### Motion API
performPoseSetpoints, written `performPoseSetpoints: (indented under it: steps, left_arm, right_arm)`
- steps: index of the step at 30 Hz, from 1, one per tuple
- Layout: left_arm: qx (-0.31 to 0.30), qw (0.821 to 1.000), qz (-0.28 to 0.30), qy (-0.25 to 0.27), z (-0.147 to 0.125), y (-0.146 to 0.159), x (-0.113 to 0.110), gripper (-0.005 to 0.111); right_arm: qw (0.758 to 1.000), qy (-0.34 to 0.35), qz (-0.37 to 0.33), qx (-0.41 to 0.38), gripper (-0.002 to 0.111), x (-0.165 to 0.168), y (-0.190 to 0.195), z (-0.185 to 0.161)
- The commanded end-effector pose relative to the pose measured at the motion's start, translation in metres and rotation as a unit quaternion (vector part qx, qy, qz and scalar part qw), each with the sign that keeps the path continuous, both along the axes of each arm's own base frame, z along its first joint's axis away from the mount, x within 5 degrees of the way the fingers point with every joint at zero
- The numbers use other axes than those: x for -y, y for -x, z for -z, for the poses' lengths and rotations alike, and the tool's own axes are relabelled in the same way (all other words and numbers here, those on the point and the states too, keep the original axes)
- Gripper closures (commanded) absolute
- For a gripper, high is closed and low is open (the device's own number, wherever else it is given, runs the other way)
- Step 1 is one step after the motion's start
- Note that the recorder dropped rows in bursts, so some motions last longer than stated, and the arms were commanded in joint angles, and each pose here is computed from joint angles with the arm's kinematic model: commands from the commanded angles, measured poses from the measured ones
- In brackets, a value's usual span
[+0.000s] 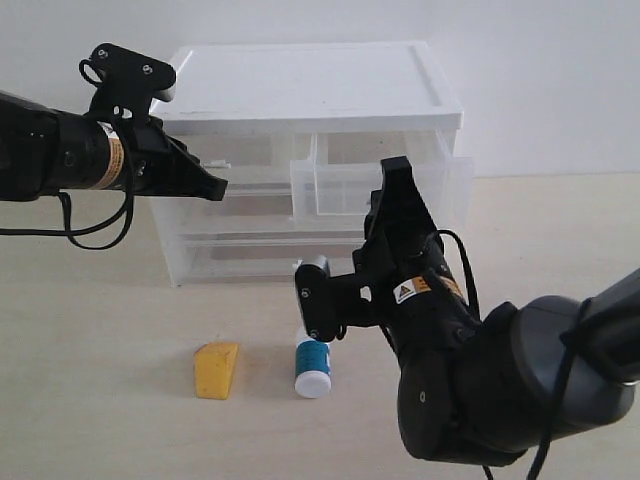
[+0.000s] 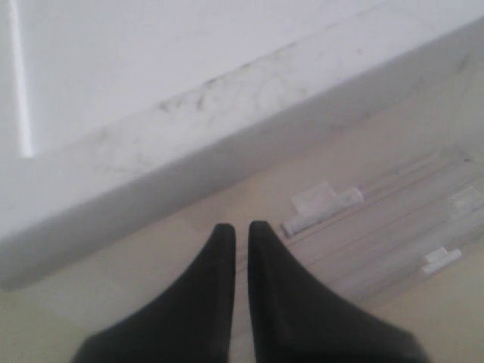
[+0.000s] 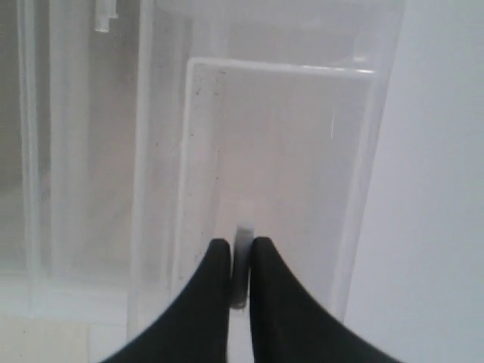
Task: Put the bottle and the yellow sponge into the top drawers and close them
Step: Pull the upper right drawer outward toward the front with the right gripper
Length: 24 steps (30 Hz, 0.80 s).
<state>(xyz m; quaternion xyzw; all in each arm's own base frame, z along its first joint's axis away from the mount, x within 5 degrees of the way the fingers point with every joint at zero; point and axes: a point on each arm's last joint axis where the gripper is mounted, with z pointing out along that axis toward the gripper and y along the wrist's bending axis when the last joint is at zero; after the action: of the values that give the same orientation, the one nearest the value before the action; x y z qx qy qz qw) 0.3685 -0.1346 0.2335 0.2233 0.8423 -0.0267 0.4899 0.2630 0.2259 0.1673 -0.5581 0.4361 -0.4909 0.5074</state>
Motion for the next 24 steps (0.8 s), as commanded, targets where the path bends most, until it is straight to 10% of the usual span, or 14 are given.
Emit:
performPoseSetpoints:
  steps: [1,24]
  left_arm:
    - [0.004,1.000,-0.004,-0.001,-0.002,-0.001,-0.001,0.103]
    - [0.002,1.000,-0.001,0.001,-0.002,0.000,-0.001,0.103]
  right_arm:
    - [1.000,-0.003,-0.009,0.015,0.108,-0.004,0.008,-0.008]
    - [1.000,-0.025,0.004,0.007,0.108,0.011,0.027,-0.021]
